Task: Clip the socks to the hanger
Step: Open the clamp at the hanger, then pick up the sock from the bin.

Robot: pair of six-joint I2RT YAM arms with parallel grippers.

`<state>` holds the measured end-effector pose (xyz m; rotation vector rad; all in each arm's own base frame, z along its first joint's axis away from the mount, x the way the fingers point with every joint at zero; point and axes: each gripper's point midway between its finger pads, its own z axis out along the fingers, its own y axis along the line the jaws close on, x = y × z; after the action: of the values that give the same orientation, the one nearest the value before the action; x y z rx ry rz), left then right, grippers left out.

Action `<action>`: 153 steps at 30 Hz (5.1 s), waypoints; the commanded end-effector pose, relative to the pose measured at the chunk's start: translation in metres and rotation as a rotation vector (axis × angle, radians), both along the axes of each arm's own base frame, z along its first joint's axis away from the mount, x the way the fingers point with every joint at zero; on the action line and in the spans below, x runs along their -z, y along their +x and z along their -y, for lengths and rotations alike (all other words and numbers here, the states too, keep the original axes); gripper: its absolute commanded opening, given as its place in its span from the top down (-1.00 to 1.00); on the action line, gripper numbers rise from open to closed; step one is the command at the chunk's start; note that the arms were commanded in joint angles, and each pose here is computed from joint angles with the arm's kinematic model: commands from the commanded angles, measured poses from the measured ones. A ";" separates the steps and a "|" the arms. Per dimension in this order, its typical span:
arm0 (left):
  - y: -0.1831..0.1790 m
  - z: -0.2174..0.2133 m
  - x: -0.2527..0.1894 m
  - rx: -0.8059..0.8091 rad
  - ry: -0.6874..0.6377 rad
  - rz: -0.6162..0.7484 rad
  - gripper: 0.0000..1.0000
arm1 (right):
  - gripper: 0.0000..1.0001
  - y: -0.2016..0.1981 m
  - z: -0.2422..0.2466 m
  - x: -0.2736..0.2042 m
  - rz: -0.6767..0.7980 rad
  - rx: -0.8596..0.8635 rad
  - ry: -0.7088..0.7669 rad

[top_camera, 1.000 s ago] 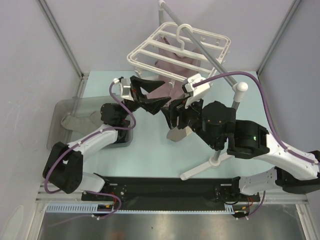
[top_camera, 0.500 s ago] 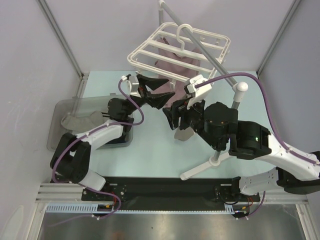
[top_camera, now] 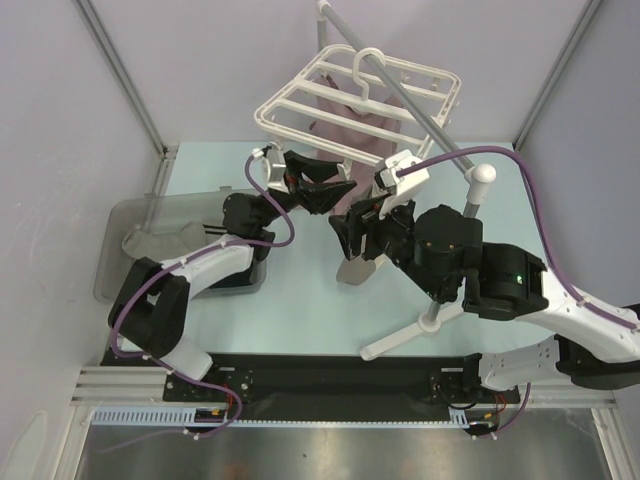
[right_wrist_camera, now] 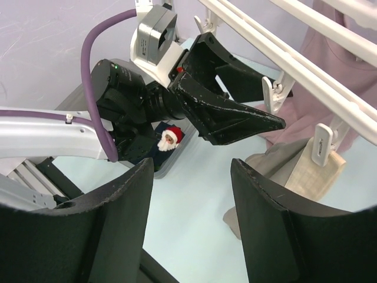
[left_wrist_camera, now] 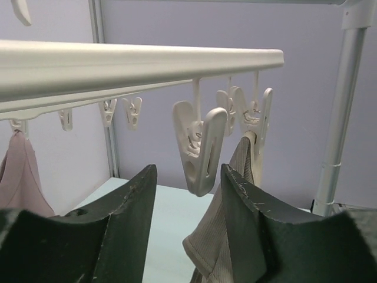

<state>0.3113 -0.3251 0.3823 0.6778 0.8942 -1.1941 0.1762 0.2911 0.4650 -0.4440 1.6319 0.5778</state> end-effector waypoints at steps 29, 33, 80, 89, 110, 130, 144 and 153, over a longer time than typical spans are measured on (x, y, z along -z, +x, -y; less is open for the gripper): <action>-0.058 -0.004 -0.035 0.123 0.077 -0.317 1.00 | 0.00 0.060 0.006 -0.018 -0.182 0.192 0.366; -0.069 -0.005 -0.036 0.172 0.082 -0.353 1.00 | 0.01 0.064 0.000 -0.016 -0.196 0.176 0.390; -0.093 -0.003 -0.049 0.363 0.037 -0.496 1.00 | 0.17 0.103 0.024 -0.003 -0.196 0.240 0.595; -0.087 -0.002 -0.042 0.333 0.038 -0.520 0.85 | 0.90 0.108 0.029 0.004 -0.213 0.236 0.588; -0.101 -0.152 0.063 -0.549 0.271 -0.866 -0.30 | 1.00 0.122 0.027 0.033 -0.201 0.192 0.445; -0.030 -0.327 0.194 -1.364 0.321 -1.409 -0.24 | 1.00 0.113 0.022 0.059 -0.237 0.058 0.384; 0.107 -0.336 0.238 -1.296 0.582 -1.315 0.25 | 1.00 0.107 0.011 0.056 -0.241 -0.014 0.389; 0.141 -0.356 0.313 -1.270 0.790 -1.438 0.31 | 1.00 0.107 0.007 0.057 -0.253 -0.028 0.400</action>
<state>0.4404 0.0155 0.0729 -0.4330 2.5034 0.0923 0.2938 0.2672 0.4225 -0.0413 1.6310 0.9048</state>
